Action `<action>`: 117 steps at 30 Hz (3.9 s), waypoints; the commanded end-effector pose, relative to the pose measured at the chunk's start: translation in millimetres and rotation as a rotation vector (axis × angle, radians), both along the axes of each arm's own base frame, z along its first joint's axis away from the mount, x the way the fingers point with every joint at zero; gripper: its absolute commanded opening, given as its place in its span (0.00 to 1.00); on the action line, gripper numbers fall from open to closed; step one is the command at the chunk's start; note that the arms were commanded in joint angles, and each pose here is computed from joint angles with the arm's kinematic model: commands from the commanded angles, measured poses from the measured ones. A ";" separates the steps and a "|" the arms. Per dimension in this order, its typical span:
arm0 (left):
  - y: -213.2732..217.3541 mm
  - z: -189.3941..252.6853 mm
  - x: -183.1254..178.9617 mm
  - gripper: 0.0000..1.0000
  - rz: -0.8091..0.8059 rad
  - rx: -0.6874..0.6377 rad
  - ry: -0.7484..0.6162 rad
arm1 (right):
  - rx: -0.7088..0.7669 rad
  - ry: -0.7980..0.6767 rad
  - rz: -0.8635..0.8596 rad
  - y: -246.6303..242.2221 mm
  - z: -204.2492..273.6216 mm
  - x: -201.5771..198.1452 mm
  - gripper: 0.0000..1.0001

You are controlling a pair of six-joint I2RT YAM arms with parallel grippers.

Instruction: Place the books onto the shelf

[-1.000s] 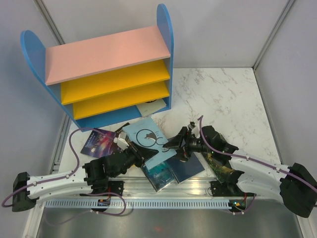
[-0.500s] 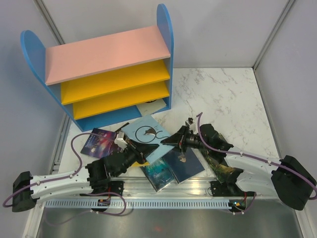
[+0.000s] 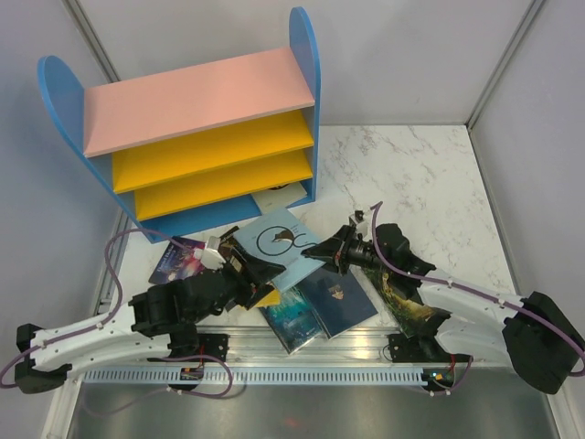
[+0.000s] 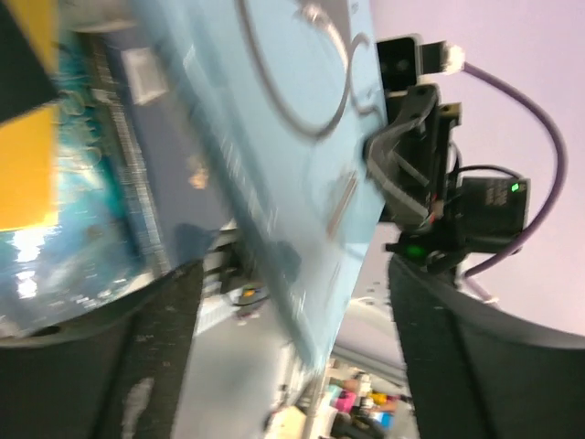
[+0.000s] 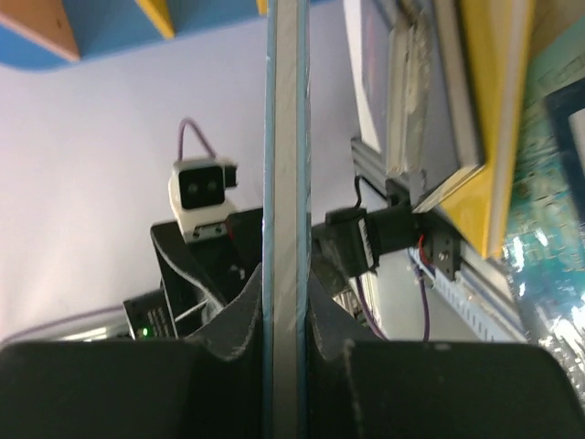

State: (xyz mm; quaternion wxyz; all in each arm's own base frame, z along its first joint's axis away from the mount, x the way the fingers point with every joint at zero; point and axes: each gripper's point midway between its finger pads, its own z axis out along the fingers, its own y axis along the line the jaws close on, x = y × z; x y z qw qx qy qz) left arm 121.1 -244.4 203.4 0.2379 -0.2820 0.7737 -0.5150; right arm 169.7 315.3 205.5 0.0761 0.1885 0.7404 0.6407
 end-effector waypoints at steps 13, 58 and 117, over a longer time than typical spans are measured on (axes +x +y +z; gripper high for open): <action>92.9 -20.0 -27.7 1.00 -0.036 0.373 0.006 | 0.043 -0.072 -0.102 -5.2 16.0 57.5 0.00; 125.3 -8.6 -44.3 1.00 -0.033 0.337 0.055 | 0.168 -0.068 -0.344 39.4 -80.9 289.2 0.00; 122.8 -27.9 -42.5 0.96 -0.005 0.342 0.097 | 0.064 -0.060 -0.240 18.1 -60.8 245.1 0.07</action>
